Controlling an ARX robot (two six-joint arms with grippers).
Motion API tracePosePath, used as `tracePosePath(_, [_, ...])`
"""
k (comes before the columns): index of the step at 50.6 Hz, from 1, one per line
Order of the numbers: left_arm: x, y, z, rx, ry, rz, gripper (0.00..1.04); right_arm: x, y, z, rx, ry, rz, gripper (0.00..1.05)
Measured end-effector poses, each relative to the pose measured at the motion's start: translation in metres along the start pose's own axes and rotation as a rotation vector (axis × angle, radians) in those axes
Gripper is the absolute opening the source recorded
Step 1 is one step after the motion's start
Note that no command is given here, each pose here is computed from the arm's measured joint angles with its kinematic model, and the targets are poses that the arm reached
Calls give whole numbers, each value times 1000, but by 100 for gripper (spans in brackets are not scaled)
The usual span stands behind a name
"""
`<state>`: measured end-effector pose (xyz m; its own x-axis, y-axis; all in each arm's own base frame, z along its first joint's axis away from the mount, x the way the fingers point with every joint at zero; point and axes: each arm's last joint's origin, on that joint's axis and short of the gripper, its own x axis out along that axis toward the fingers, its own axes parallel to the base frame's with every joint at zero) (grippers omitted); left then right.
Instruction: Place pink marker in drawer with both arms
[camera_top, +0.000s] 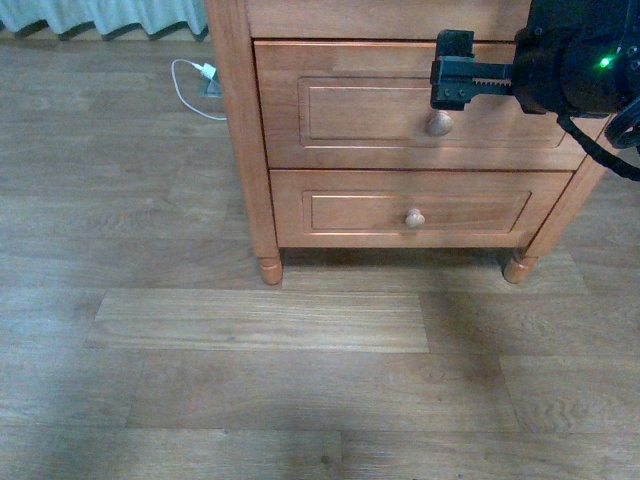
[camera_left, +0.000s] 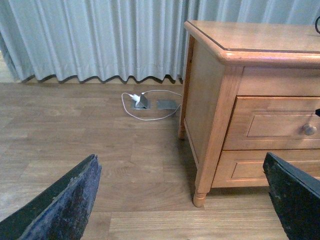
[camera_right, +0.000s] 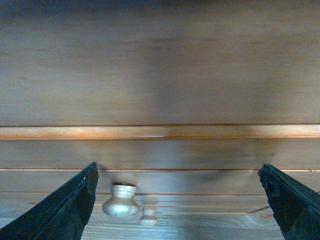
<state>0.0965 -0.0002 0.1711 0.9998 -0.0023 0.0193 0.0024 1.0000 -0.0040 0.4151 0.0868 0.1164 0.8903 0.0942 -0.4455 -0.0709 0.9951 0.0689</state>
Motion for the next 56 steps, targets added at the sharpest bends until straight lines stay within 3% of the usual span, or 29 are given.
tracePosePath(21, [0, 0, 0, 0, 0, 0, 99, -101, -17, 17, -5, 86, 105, 96])
tracePosePath(44, [0, 0, 0, 0, 0, 0, 99, -260, -38, 24, 36, 10, 197, 96])
tracePosePath(56, [0, 0, 0, 0, 0, 0, 99, -301, -42, 14, 14, -60, 192, 96])
